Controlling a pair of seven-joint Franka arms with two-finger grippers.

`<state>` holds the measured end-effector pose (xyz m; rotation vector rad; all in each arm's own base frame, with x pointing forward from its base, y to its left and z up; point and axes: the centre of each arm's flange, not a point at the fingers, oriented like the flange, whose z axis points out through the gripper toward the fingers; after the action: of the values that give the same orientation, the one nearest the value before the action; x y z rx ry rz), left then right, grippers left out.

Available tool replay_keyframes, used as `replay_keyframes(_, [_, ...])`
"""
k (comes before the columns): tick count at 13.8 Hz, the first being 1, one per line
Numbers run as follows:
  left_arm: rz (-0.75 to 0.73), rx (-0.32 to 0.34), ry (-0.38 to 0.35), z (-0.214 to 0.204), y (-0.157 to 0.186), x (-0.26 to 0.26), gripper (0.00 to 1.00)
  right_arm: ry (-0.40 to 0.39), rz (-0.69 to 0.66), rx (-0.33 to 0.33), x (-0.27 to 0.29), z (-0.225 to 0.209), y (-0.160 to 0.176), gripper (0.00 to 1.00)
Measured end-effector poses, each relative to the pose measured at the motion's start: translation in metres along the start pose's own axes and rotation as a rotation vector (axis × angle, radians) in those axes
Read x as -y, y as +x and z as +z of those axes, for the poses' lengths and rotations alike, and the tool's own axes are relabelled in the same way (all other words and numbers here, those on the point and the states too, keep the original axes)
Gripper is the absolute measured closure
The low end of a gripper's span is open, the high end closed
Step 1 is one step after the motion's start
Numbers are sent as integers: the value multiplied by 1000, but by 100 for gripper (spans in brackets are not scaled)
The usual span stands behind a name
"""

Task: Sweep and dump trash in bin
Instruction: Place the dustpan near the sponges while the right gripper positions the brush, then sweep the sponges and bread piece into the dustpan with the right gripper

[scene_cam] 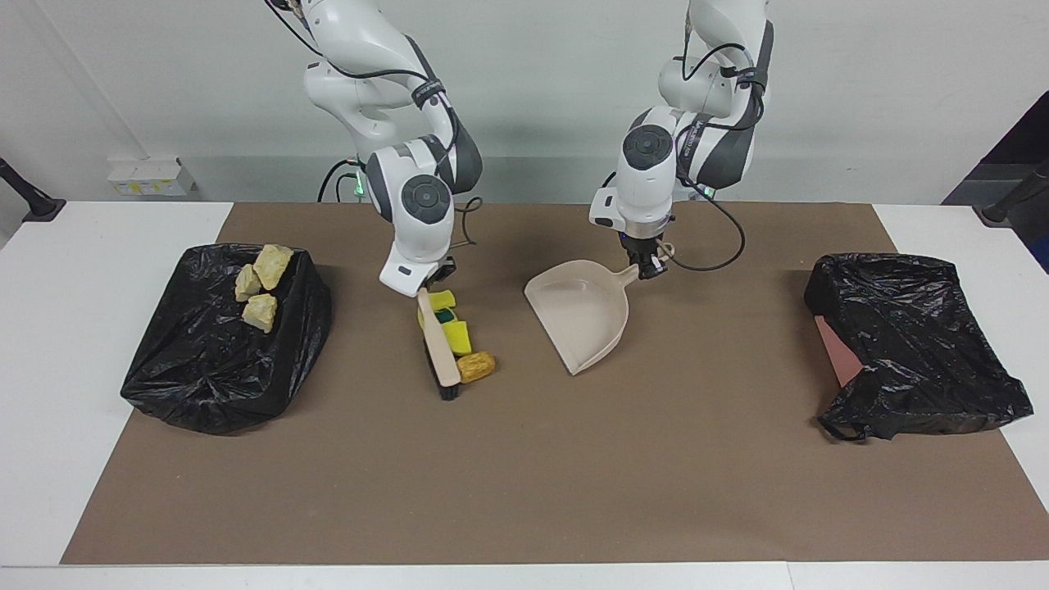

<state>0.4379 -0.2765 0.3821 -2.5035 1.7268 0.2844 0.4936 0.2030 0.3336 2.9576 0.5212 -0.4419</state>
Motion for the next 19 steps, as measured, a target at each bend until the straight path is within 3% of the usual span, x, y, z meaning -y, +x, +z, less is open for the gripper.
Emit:
replay_keyframes(7, [39, -21, 15, 5, 5, -4, 69, 368, -21, 46, 95, -10, -13, 74])
replay_keyframes(10, [59, -39, 27, 10, 4, -3, 69, 440, -12, 64, 100, -32, -24, 74])
replay_keyframes(12, [87, -50, 35, 12, 5, -3, 69, 434, 60, 81, 66, -66, -41, 74])
replay_keyframes(14, [141, -56, 41, 13, 6, -3, 69, 352, 169, 84, 10, -87, -69, 74])
replay_keyframes(17, [168, -56, 43, 13, 6, -4, 69, 171, 259, 93, -29, -65, -104, 74])
replay_keyframes(19, [172, -56, 43, 13, 7, -5, 69, 116, 302, 129, -42, -38, -127, 74])
